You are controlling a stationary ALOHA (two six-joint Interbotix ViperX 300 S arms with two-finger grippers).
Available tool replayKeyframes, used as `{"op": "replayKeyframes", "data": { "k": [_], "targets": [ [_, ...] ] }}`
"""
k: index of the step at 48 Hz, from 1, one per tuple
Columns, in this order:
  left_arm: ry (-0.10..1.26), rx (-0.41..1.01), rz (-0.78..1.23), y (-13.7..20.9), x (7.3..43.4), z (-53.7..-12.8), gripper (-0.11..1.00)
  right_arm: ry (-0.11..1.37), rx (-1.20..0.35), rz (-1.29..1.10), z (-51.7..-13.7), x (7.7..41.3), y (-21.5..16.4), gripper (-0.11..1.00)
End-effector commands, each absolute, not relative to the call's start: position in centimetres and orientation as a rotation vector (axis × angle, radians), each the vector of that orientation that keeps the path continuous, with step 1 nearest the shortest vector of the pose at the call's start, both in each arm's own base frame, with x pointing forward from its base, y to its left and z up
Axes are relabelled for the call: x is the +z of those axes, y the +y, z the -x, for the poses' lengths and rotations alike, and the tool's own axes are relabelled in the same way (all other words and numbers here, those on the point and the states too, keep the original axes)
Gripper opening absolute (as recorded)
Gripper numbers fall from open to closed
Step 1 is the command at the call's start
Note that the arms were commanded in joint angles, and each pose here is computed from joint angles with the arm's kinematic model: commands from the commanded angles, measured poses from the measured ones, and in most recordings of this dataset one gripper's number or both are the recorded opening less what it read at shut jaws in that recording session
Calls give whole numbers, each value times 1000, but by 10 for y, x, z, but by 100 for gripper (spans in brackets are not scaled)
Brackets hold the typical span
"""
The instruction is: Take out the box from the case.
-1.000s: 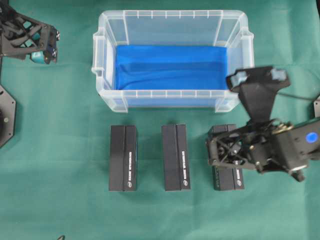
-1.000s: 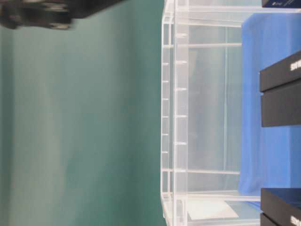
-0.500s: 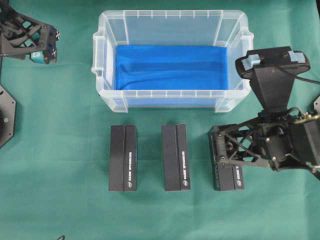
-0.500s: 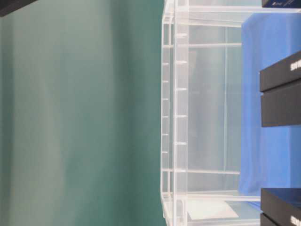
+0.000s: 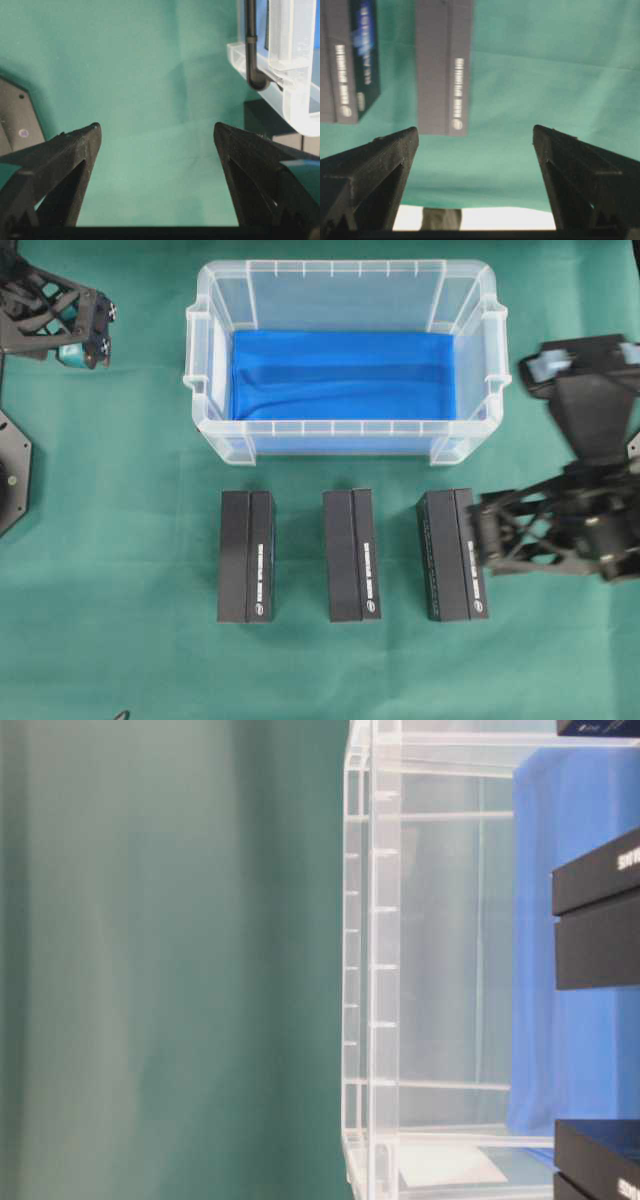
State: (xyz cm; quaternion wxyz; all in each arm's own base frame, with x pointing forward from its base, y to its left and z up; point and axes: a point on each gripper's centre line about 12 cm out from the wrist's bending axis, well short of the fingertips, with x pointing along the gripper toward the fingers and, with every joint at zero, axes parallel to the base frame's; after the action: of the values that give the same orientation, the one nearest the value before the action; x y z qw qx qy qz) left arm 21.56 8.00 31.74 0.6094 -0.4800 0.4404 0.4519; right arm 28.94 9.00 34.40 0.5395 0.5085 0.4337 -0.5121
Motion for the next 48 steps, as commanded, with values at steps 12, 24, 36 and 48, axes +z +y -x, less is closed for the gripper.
{"op": "replayKeyframes", "data": {
  "k": [12, 24, 36, 48],
  "targets": [
    [997, 1036, 1121, 77, 323, -216, 90, 1010, -1183, -1256, -239, 354, 87, 90],
    [998, 1032, 1125, 73, 323, -217, 90, 1014, -1174, -1241, -233, 351, 85, 90],
    [1002, 1028, 1126, 70, 322, -218, 90, 1012, -1184, -1235, -231, 350, 73, 90],
    [1002, 1024, 1125, 69, 323, -219, 90, 995, -1211, -1228, -224, 347, 30, 90]
  ]
}}
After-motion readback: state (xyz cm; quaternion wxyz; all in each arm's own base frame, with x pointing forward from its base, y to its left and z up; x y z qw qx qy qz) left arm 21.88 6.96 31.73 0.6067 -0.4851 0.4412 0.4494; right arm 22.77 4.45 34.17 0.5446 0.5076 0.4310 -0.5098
